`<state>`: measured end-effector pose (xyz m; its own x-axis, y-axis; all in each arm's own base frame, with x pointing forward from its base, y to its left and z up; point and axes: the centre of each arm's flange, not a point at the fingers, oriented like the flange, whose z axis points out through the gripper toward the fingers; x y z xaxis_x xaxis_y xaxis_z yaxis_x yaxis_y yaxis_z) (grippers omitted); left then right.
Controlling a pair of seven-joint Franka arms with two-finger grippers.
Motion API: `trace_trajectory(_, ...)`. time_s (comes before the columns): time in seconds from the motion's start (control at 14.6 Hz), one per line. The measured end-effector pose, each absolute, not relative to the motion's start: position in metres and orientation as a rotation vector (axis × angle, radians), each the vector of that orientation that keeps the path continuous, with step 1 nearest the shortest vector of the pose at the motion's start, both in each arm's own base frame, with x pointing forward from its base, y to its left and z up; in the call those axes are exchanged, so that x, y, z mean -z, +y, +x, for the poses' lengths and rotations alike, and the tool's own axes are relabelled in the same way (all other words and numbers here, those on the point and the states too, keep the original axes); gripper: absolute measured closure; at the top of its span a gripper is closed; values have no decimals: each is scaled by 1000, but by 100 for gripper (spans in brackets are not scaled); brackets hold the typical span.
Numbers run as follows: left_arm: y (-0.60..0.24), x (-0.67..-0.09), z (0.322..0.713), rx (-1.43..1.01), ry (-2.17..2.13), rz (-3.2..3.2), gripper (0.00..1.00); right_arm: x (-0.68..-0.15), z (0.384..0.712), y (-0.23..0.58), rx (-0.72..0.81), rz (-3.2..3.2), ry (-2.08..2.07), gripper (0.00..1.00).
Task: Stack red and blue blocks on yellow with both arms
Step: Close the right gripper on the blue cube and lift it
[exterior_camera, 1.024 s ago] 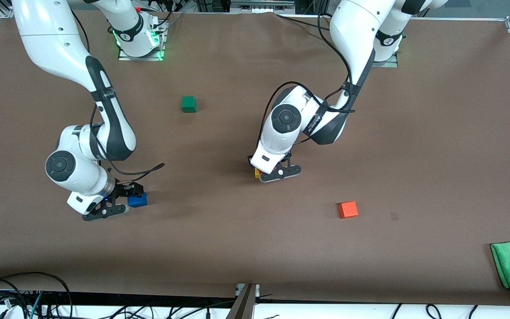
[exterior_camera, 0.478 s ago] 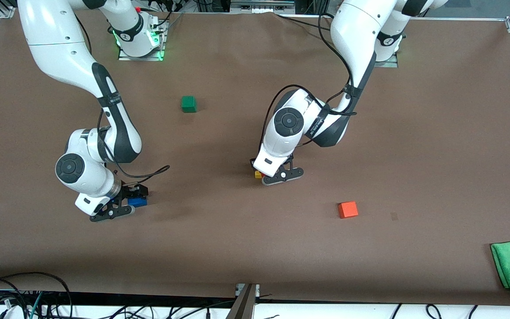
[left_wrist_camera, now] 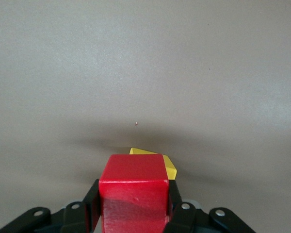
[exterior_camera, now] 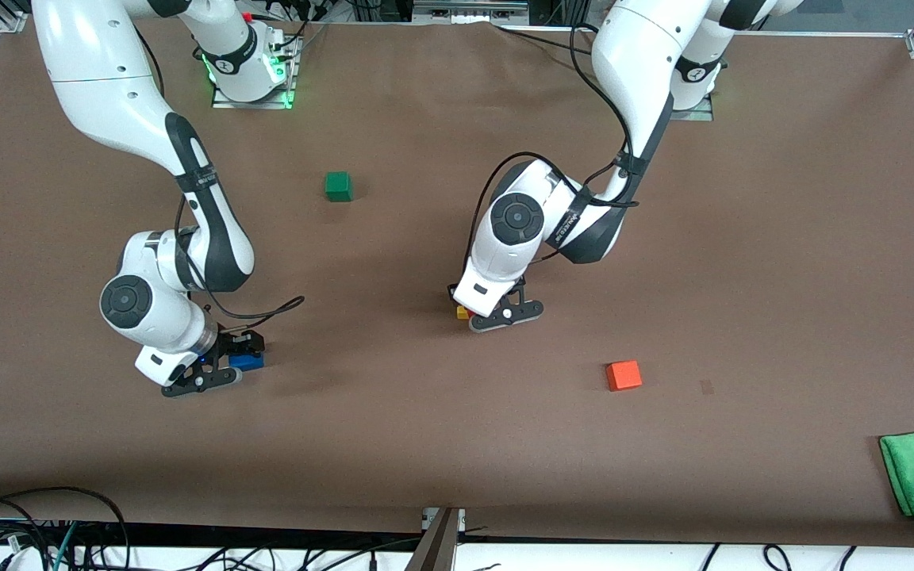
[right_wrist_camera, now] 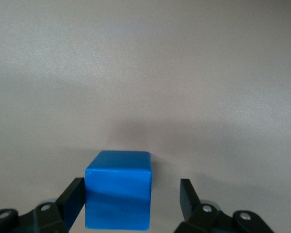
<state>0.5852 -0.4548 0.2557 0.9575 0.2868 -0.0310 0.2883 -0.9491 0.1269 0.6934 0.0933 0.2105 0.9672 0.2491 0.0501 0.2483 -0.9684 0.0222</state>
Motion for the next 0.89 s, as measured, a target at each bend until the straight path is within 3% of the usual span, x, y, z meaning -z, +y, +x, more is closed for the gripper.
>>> trace_trajectory(0.27,-455,-253,585,22,440,2981,44,-206,692,94,-73,3100,399,21)
trace_trajectory(0.48,-455,-252,585,23,440,2982,44,-206,692,97,-73,3101,407,42)
trace_trajectory(0.89,-455,-252,585,21,441,2981,44,-217,699,99,-105,3101,411,44)
